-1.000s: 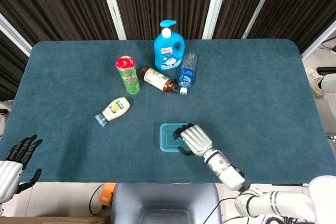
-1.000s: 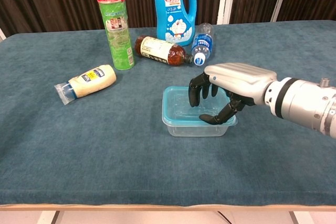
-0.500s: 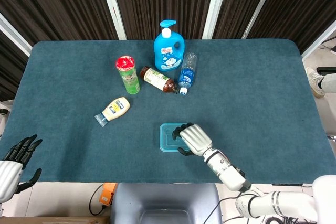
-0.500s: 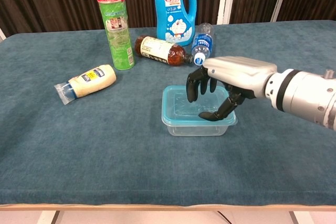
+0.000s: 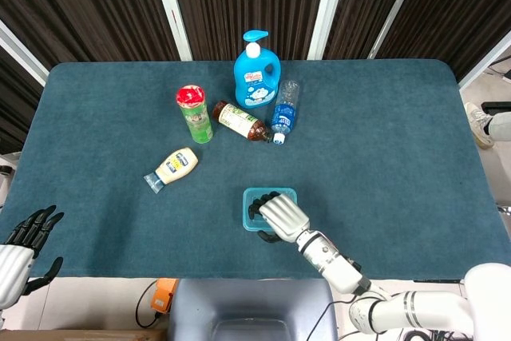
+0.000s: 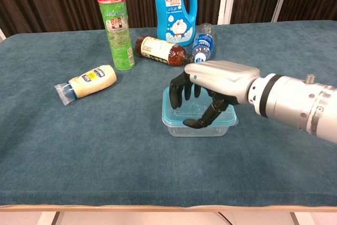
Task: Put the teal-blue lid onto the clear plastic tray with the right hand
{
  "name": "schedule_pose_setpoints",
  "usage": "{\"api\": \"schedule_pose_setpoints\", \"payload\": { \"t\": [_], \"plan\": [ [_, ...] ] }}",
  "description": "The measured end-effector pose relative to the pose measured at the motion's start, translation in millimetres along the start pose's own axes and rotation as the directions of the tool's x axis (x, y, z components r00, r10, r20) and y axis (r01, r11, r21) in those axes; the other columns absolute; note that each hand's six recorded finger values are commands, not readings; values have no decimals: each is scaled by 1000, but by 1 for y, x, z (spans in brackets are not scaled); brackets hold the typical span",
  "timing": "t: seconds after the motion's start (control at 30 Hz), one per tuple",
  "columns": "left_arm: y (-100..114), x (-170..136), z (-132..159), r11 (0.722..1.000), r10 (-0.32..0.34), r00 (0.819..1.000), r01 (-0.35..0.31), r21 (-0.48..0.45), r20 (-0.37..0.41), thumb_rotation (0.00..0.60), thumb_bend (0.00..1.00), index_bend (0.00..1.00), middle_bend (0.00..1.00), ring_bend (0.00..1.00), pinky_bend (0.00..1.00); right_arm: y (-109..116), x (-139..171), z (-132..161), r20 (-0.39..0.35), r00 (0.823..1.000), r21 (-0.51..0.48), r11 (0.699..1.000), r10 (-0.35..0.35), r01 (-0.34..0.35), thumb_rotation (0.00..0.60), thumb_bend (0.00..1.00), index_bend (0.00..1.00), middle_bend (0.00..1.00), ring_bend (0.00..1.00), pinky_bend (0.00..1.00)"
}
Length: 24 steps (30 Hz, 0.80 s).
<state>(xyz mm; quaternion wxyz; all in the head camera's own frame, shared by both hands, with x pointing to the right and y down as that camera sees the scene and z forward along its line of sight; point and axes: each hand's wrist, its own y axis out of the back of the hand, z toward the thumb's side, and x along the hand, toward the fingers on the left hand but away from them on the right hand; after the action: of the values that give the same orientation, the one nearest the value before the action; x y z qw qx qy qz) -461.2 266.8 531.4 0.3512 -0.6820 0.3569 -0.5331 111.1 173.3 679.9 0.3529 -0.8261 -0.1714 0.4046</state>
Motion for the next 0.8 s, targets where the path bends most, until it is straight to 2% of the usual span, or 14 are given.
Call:
{"api": "schedule_pose_setpoints", "payload": {
  "t": [0.4, 0.8],
  "plan": [
    [-2, 1, 0, 1000, -6, 1000, 6, 2, -1, 600, 404, 0, 0, 0, 160, -7, 1, 5, -25, 1000, -11, 1000, 13, -13, 600, 462, 554, 500, 394, 468],
    [-1, 0, 0, 1000, -3, 1000, 3, 2, -1, 600, 403, 0, 0, 0, 161, -15, 3, -5, -9, 1000, -6, 1000, 25, -25, 600, 463, 553, 500, 394, 468]
  ]
}}
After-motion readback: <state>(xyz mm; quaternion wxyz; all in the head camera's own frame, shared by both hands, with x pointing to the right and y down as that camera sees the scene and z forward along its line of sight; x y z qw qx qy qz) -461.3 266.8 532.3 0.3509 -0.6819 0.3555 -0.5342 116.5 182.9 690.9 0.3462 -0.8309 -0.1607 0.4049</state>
